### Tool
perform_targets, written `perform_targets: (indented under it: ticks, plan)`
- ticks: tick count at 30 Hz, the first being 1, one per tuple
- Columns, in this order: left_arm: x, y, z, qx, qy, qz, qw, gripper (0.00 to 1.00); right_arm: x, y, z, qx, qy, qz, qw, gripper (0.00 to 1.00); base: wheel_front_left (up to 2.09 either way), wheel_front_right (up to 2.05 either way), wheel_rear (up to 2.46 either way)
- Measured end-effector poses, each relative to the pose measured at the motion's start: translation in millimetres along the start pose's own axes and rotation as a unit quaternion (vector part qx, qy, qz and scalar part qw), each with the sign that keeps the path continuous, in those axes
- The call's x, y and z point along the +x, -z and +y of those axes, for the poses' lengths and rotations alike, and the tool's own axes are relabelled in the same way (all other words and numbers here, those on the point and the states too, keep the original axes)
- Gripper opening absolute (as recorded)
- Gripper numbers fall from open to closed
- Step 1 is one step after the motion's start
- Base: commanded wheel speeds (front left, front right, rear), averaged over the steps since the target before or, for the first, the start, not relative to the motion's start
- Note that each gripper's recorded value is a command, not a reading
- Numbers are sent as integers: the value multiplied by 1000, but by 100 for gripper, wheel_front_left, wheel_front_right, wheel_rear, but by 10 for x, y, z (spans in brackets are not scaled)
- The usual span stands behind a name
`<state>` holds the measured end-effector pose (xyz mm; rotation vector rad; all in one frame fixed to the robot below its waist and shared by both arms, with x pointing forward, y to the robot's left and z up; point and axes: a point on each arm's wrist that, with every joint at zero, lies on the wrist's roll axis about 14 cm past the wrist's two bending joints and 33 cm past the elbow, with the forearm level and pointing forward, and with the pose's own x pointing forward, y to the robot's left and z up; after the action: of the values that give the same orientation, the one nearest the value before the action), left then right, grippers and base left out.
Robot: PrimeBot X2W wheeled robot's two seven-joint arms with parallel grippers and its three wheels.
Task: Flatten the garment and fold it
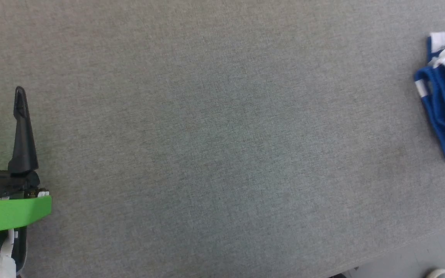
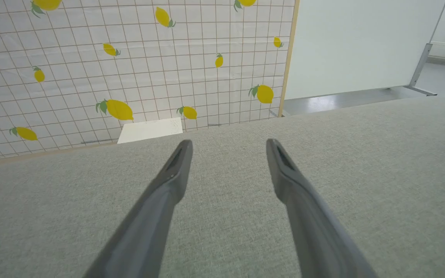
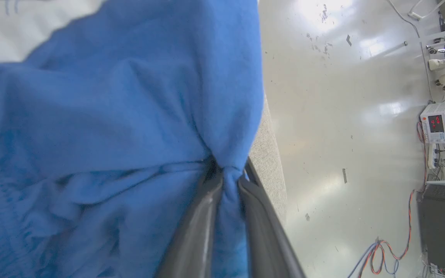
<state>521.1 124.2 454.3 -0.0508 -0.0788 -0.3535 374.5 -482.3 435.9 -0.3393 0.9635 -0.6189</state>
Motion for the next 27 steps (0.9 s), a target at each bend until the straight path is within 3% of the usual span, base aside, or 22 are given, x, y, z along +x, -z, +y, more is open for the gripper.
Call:
perform_targets:
  ticks: [2,6,11,13,18,22,24,27]
  plan:
    - [16,74,-13,-3,3,8,1000,100,25,-21,-91,15,16,-6,1000,100,0,0,0]
    - [29,142,-54,-11,6,14,1000,100,-70,-468,-271,28,42,-104,993,100,0,0,0]
    - [-17,75,-97,-24,-4,4,1000,100,-452,-1170,-258,27,25,-272,961,100,0,0,0]
    - [-49,29,-104,-27,-12,-1,1000,100,-669,-1415,-183,33,5,-337,941,100,0,0,0]
    - [-176,-196,-41,-27,-50,-19,998,100,-1369,-1911,130,79,-72,-481,870,100,0,0,0]
    - [-310,-436,-3,-21,-73,-38,996,100,-1978,-2143,396,140,-140,-564,801,100,0,0,0]
    - [-378,-553,5,-12,-81,-46,996,100,-2221,-2156,591,164,-176,-586,774,100,0,0,0]
    - [-492,-731,60,-6,-102,-62,993,100,-2440,-2060,941,187,-227,-592,750,100,0,0,0]
